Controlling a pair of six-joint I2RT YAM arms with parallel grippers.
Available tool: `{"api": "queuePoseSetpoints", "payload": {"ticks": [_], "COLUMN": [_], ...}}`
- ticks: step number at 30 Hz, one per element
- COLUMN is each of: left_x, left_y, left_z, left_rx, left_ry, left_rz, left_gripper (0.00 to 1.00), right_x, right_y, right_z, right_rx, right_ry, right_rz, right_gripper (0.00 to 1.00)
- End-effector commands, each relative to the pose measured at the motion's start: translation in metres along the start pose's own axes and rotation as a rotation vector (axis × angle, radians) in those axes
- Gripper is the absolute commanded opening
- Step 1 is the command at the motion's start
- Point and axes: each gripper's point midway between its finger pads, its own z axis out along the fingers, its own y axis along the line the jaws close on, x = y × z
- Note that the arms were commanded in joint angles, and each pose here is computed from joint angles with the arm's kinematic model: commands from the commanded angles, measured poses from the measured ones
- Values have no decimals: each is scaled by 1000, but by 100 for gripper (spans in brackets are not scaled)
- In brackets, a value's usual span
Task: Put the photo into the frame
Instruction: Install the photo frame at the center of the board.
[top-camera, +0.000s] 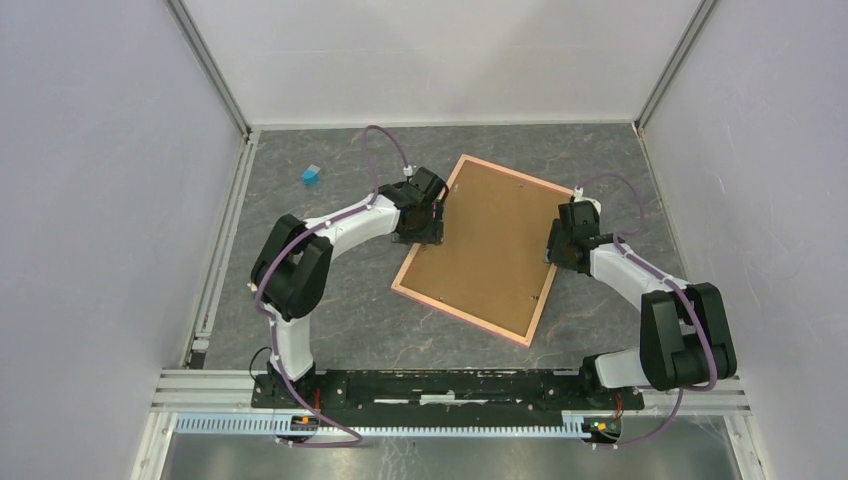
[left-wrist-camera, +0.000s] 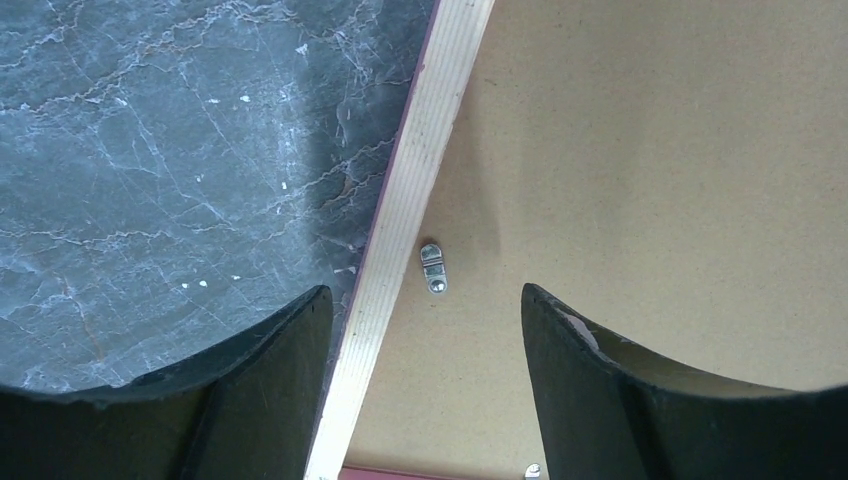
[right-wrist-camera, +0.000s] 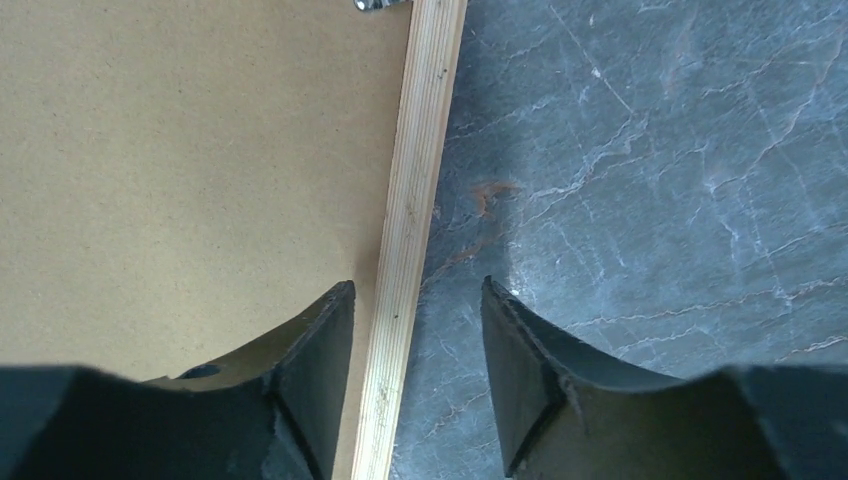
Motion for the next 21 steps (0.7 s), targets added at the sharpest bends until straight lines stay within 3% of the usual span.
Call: {"api": "queuePoseSetpoints", "payload": {"ticks": [1,14,21], "left_x": [-6,1,7], "left_y": [0,9,17], "left_z": [1,20,23], "left_rx": [-19,-85,-114], "left_ry": [-25,-6,0], "left_rz": [68,48,56], "left_gripper": [74,61,42], "right_x": [-8,-4,-4], "right_y": [5,3,4], "right_z": [3,6,6], "right_rx": [-24,-13,-16], "right_ry": [-41,-22,-22], "right_rz": [8,-8,-9], "right_gripper": [51,32,24]}}
